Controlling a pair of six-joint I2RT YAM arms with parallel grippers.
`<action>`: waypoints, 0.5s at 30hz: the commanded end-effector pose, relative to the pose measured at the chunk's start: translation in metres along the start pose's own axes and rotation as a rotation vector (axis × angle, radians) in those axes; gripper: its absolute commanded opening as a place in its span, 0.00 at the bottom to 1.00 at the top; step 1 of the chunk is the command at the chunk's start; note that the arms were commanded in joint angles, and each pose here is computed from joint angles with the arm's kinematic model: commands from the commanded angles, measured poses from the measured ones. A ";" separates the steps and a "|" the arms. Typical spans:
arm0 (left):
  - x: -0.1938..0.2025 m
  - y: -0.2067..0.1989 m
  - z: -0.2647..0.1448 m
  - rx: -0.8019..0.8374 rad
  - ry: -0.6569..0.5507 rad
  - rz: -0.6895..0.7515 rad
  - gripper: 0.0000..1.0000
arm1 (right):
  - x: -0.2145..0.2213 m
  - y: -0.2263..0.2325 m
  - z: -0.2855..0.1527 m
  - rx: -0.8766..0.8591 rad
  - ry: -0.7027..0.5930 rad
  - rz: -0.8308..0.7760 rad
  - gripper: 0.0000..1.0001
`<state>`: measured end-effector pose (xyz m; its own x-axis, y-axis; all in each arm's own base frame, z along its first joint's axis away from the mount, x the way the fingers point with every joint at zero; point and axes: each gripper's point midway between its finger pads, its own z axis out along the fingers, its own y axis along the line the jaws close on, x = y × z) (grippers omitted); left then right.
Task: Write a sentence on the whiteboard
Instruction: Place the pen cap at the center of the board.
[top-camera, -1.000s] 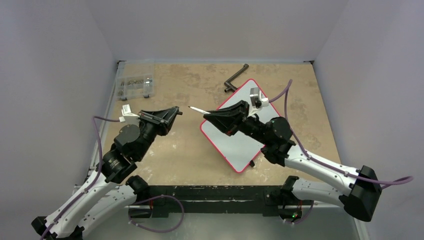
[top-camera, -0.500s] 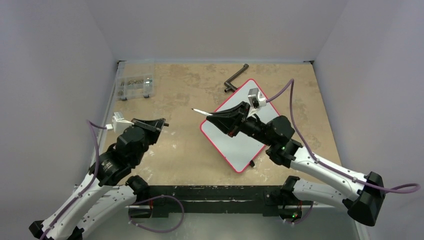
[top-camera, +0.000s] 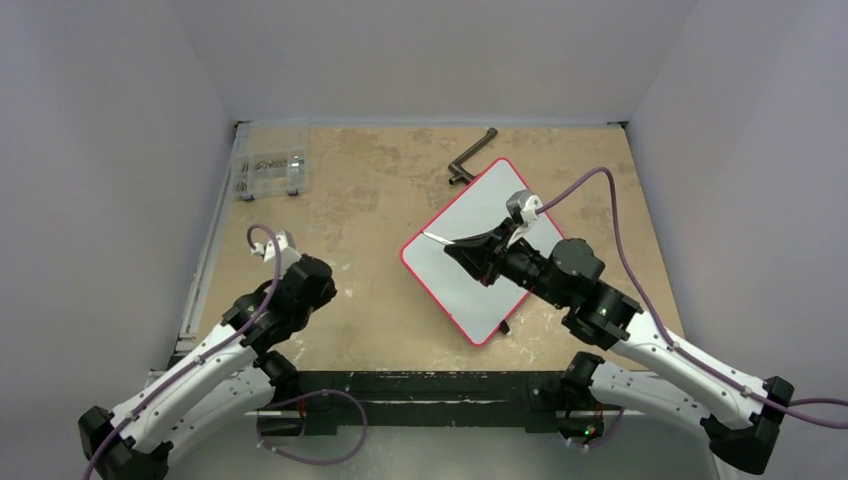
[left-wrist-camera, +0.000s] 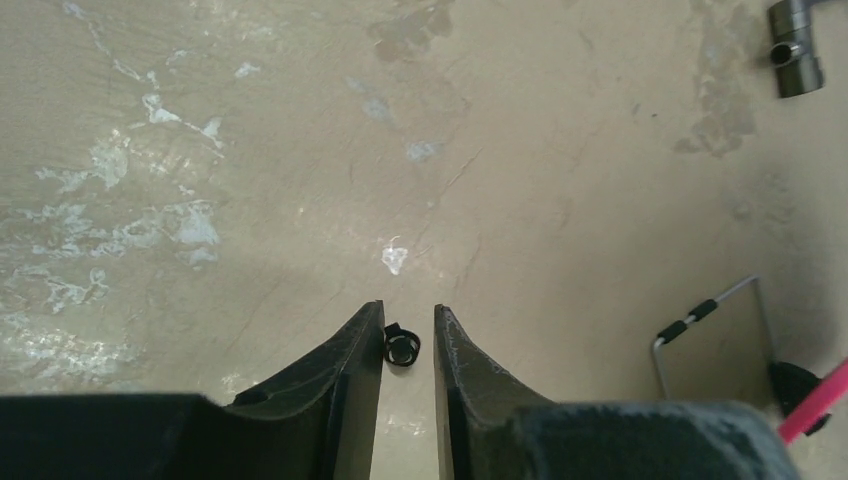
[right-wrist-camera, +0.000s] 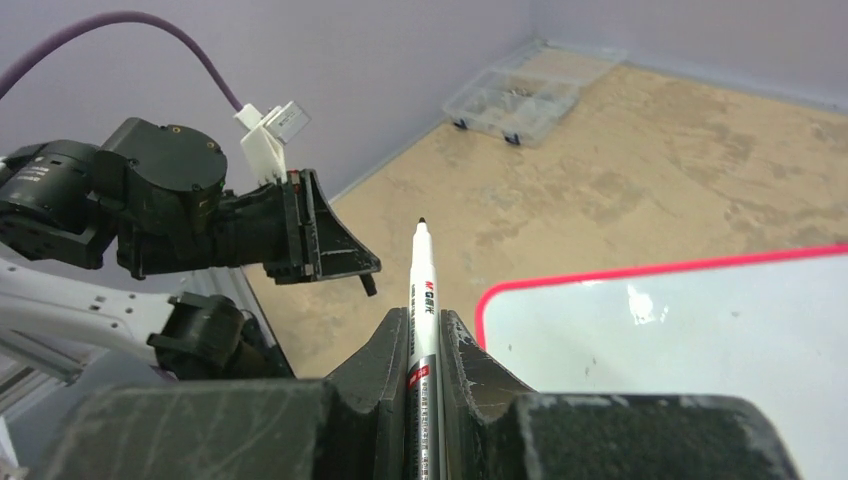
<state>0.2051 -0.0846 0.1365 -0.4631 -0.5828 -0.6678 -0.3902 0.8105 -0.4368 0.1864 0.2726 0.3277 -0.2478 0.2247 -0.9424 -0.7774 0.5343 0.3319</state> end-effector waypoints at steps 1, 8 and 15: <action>0.014 0.001 0.015 -0.008 0.043 0.115 0.27 | 0.009 -0.027 -0.016 0.155 0.042 -0.006 0.00; 0.029 -0.004 0.026 0.021 0.090 0.135 0.58 | 0.026 -0.039 -0.029 0.212 0.059 0.049 0.00; 0.038 -0.024 0.025 0.160 0.126 0.183 0.68 | 0.024 -0.038 -0.033 0.205 0.031 0.059 0.00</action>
<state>0.2073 -0.1027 0.0927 -0.6102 -0.4564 -0.6476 -0.3008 0.8897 -0.3435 0.1888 0.2370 0.2809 -0.3351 0.1854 -0.9238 -0.6425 0.6721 0.3680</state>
